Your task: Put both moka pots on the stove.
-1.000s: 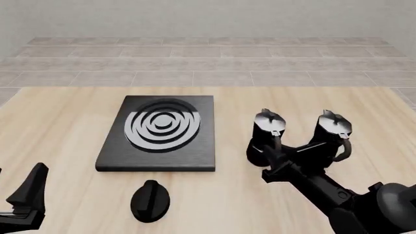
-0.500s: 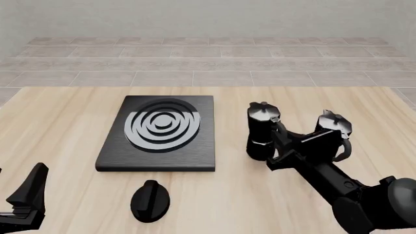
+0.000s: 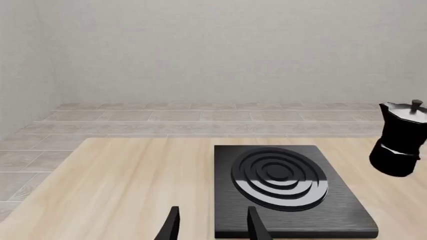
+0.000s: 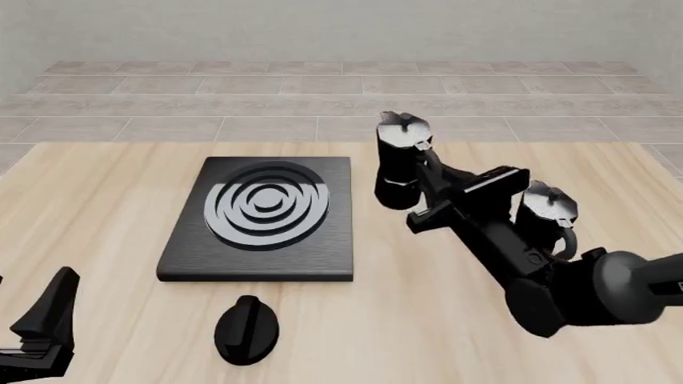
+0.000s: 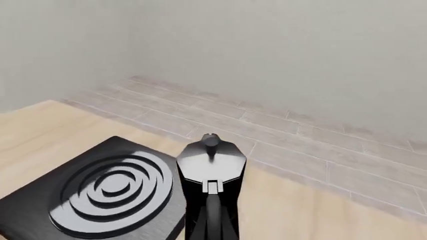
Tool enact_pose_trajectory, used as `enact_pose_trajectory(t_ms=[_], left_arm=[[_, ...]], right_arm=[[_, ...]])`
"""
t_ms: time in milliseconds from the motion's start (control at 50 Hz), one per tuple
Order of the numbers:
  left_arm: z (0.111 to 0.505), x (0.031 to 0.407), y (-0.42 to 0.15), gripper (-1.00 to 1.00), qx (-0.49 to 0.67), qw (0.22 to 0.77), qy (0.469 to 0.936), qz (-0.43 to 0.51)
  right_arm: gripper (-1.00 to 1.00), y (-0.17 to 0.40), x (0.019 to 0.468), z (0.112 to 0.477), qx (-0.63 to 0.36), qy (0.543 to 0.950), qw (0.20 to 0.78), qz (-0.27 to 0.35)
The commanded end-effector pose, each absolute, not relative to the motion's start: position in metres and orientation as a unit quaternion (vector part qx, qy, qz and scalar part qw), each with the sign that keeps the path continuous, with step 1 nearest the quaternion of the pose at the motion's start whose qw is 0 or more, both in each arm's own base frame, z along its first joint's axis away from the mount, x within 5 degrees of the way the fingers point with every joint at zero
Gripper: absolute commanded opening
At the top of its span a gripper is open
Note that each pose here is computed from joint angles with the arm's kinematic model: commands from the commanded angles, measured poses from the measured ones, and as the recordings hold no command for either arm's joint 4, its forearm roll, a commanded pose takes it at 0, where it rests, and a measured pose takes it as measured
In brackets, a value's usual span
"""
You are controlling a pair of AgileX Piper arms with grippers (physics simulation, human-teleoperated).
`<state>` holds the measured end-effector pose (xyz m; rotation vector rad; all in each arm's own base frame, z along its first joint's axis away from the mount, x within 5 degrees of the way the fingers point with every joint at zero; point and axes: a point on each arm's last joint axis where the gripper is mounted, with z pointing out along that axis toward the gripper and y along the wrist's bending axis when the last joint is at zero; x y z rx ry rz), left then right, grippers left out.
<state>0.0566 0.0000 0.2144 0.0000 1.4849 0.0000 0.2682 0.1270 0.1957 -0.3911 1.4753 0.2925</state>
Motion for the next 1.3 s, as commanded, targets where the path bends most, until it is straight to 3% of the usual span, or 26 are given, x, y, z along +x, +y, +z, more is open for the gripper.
enact_pose_trajectory(t_ms=[20, 1300], left_arm=[[0.214, 0.057, 0.000, 1.00, 0.000, 0.737, 0.676, 0.000], [0.214, 0.057, 0.000, 1.00, 0.000, 0.737, 0.676, 0.000]], right_arm=[[-1.00, 0.162, 0.280, 0.219, -0.191, 0.621, 0.741, 0.170], [-1.00, 0.277, 0.293, 0.225, -0.237, 0.600, 0.709, 0.283]])
